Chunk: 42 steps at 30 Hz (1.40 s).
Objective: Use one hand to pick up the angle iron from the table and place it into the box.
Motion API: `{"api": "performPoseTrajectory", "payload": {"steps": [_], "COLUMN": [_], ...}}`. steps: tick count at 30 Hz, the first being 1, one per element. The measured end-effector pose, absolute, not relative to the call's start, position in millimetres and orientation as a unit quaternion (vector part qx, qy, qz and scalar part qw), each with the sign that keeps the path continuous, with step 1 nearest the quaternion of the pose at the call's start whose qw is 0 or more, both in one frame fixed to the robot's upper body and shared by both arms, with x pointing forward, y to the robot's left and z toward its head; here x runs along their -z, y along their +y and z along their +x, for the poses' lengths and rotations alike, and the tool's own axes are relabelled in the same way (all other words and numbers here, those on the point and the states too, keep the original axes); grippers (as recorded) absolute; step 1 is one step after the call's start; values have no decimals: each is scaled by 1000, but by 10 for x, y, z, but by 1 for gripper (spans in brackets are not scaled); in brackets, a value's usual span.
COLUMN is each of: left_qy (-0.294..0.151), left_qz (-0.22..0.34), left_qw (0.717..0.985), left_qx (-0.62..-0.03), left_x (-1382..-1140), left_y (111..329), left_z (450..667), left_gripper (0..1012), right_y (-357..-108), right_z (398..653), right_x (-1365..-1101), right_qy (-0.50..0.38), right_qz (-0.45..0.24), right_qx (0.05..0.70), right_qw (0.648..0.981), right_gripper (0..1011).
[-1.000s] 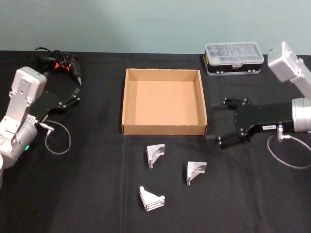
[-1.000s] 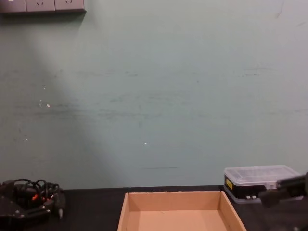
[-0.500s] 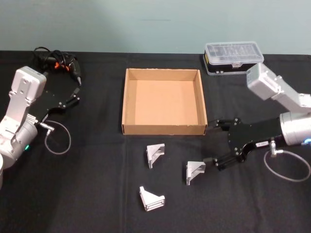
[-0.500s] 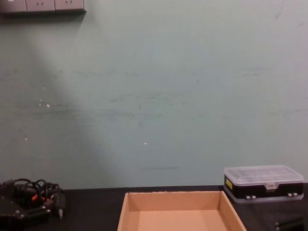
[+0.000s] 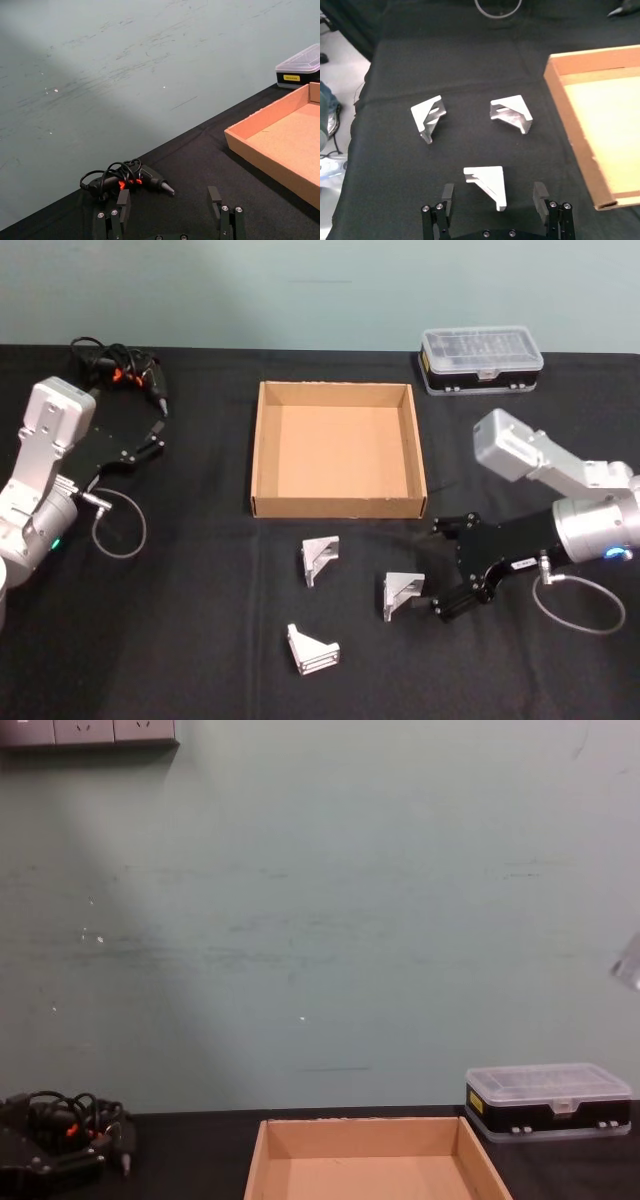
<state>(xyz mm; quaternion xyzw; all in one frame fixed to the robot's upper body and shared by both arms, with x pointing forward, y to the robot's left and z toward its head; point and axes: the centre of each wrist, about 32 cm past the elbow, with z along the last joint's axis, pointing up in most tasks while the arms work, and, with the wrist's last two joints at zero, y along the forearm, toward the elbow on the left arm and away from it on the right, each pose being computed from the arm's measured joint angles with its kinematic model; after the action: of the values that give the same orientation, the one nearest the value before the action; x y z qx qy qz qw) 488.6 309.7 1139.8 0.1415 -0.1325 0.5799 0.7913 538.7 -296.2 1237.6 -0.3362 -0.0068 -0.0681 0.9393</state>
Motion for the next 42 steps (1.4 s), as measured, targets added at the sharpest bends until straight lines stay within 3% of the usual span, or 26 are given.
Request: {"api": "performPoseTrajectory", "payload": {"steps": [42], "left_qy": [-132], "left_qz": [141], "left_qw": [791], "left_qx": [-580], "left_x": [-11398], "left_y": [3097], "left_z": [4886], "left_gripper": [1000], "right_y": [-2844], "right_z": [5425], "right_x": [-12139], "right_qy": [-8], "right_qz": [-364], "right_qx": [68], "right_qw": [929], "right_gripper": [979]}}
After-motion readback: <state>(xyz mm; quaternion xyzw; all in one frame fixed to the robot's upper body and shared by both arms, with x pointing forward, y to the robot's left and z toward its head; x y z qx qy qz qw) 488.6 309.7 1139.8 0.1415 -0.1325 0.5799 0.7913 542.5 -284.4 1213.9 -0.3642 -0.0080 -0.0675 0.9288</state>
